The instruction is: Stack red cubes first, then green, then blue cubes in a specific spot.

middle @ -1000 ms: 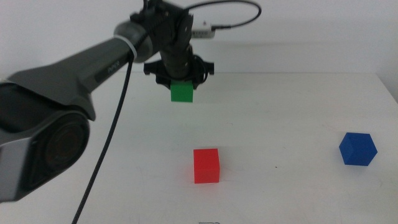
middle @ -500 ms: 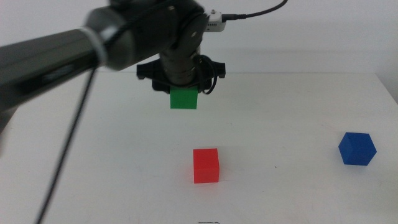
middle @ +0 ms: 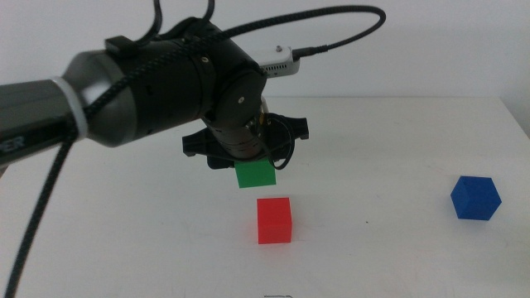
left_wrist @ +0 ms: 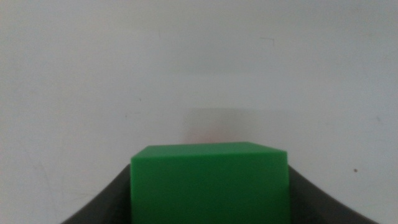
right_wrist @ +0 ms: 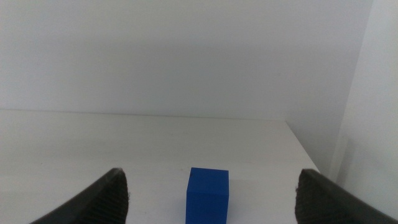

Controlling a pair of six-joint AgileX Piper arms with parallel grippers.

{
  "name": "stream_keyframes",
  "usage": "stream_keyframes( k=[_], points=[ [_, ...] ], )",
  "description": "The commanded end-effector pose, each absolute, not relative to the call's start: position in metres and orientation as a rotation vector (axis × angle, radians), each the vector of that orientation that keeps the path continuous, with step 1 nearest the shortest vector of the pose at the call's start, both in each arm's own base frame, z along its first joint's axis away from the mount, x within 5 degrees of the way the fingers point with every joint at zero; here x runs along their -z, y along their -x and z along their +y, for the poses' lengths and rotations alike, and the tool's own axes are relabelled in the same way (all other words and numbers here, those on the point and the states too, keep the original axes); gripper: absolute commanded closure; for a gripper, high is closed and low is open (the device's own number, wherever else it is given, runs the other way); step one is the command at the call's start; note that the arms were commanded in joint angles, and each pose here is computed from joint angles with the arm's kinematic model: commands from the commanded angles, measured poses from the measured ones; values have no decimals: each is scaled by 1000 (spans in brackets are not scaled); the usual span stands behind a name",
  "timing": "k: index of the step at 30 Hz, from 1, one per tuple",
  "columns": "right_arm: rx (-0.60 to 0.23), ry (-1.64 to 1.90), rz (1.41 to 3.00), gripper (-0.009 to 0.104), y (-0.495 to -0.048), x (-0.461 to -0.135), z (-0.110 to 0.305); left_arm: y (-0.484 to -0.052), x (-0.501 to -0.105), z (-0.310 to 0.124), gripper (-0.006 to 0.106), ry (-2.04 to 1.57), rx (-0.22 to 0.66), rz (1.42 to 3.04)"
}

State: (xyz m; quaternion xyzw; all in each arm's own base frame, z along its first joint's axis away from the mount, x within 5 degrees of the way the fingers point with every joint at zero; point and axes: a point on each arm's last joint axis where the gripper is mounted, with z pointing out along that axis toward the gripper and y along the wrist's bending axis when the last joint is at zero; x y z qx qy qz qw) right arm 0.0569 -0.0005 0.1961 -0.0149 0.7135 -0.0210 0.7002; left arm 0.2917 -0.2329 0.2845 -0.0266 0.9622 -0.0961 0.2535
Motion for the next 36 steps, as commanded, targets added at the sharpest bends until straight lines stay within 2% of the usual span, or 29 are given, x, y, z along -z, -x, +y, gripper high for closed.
stream_keyframes(
  k=[1, 13, 24, 33, 36],
  points=[
    [72, 40, 1484, 17, -55, -210, -1, -292, -306, -234, 102, 54, 334, 2522],
    [72, 40, 1484, 17, -55, -210, -1, -298, -288, -240, 102, -13, 299, 2560],
    [72, 40, 1484, 17, -55, -210, -1, -296, -281, -247, 102, 52, 373, 2609],
    [72, 40, 1484, 17, -55, -210, -1, -288, -268, -263, 102, 26, 302, 2600],
    [72, 40, 1484, 17, -55, -210, -1, -287, -265, -265, 102, 29, 302, 2595]
  ],
)
